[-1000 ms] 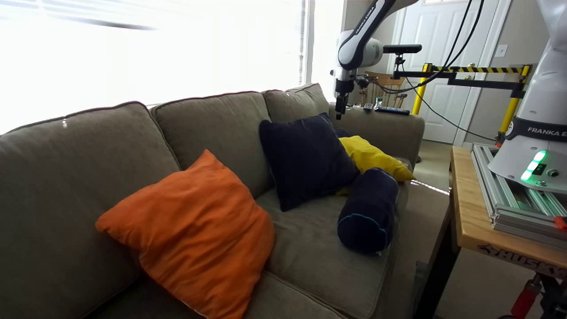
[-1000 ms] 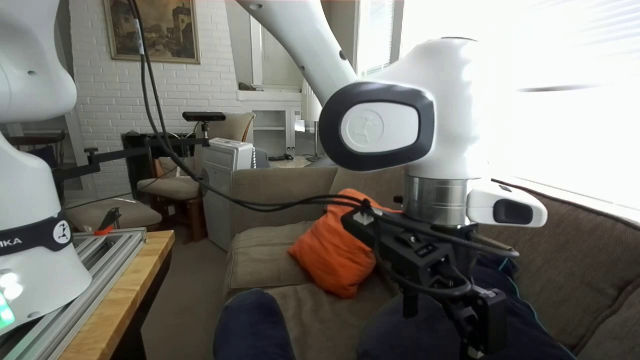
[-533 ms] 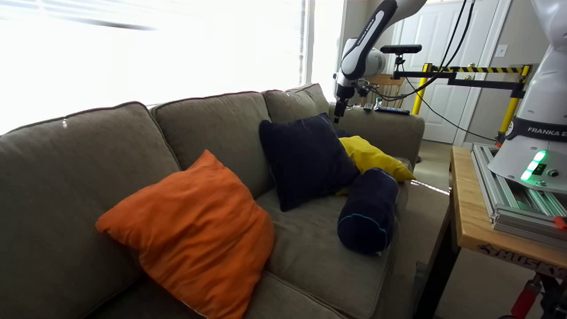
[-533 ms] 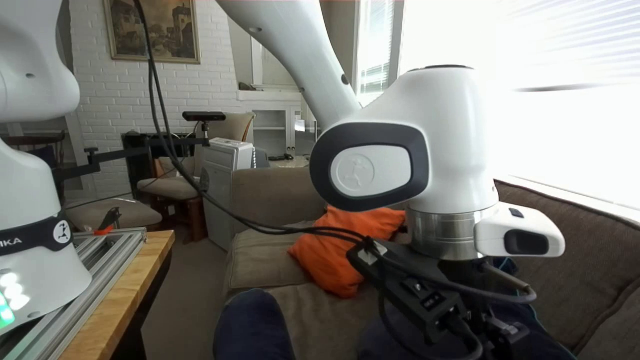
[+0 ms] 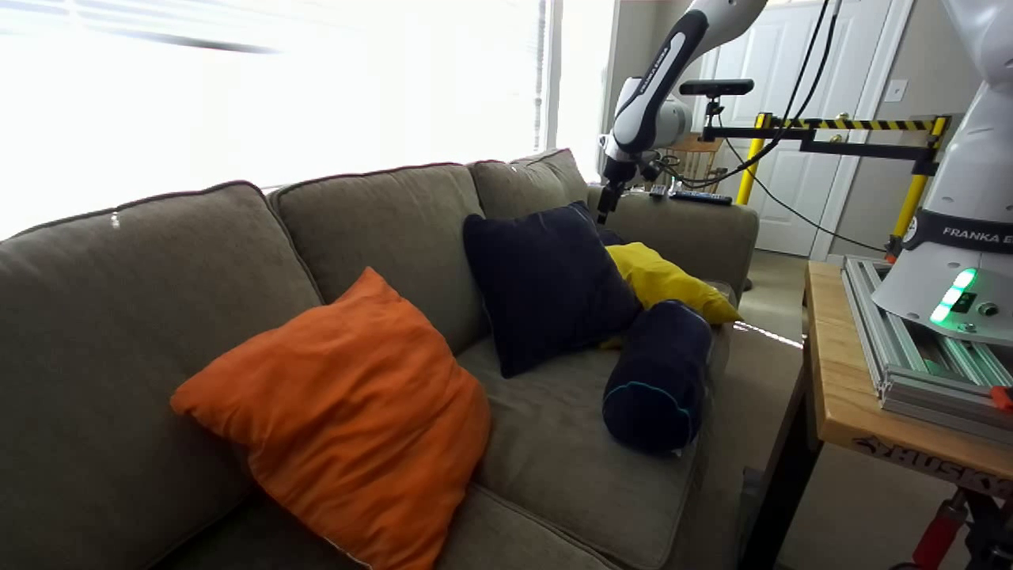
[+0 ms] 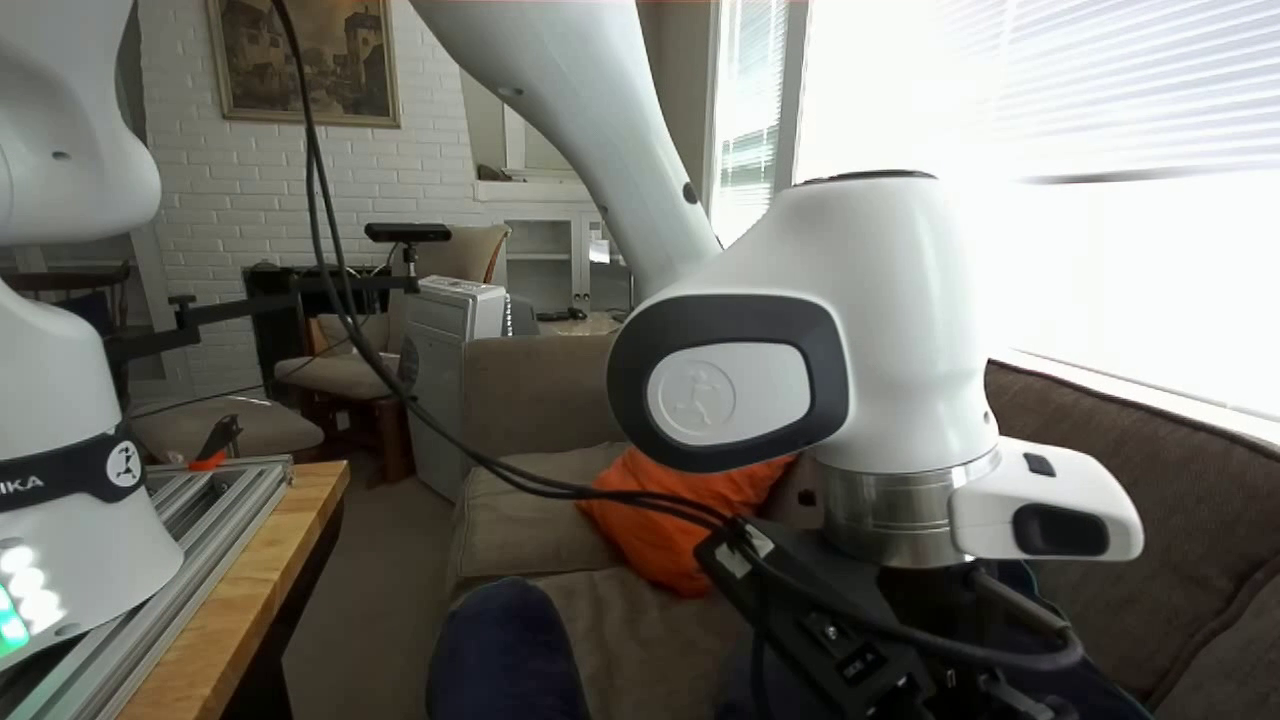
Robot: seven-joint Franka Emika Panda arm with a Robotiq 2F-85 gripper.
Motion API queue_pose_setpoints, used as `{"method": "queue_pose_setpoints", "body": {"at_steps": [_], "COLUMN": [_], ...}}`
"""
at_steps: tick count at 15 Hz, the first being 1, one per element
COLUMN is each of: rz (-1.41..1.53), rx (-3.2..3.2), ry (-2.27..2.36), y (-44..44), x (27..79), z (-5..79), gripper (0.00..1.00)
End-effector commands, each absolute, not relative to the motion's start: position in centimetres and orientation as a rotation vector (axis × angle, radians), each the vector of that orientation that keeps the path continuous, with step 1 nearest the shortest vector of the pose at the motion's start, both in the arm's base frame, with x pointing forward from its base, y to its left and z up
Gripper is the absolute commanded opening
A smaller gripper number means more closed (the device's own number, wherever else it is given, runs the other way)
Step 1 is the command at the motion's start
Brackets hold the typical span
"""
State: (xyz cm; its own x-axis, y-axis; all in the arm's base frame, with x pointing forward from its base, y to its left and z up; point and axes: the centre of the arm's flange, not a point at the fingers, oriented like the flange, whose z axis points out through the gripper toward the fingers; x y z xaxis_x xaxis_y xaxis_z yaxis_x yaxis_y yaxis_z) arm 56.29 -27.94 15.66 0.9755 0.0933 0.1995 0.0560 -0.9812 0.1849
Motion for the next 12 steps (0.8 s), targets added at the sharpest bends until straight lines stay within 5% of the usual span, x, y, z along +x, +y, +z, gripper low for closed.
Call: {"method": "queue_pose_setpoints", "body": {"at_steps": [1, 7, 8, 10, 11, 12], "rz": [0.310, 0.311, 0.319, 0.362, 0.317, 0.325], "rx": [2.944, 2.944, 2.930, 2.967, 2.951, 2.958], "ry": [0.112, 0.112, 0.124, 0.089, 0.109, 0.106], "y": [-27.94, -27.93, -28.27, -28.28, -27.88, -27.79], "x": [56.31, 56.32, 56.39, 56.46, 56.34, 56.40], "z": [15.68, 15.68, 15.46, 15.85, 15.66, 15.68], "gripper": [1.00, 1.00, 0.75, 0.66, 0.82, 0.75]}}
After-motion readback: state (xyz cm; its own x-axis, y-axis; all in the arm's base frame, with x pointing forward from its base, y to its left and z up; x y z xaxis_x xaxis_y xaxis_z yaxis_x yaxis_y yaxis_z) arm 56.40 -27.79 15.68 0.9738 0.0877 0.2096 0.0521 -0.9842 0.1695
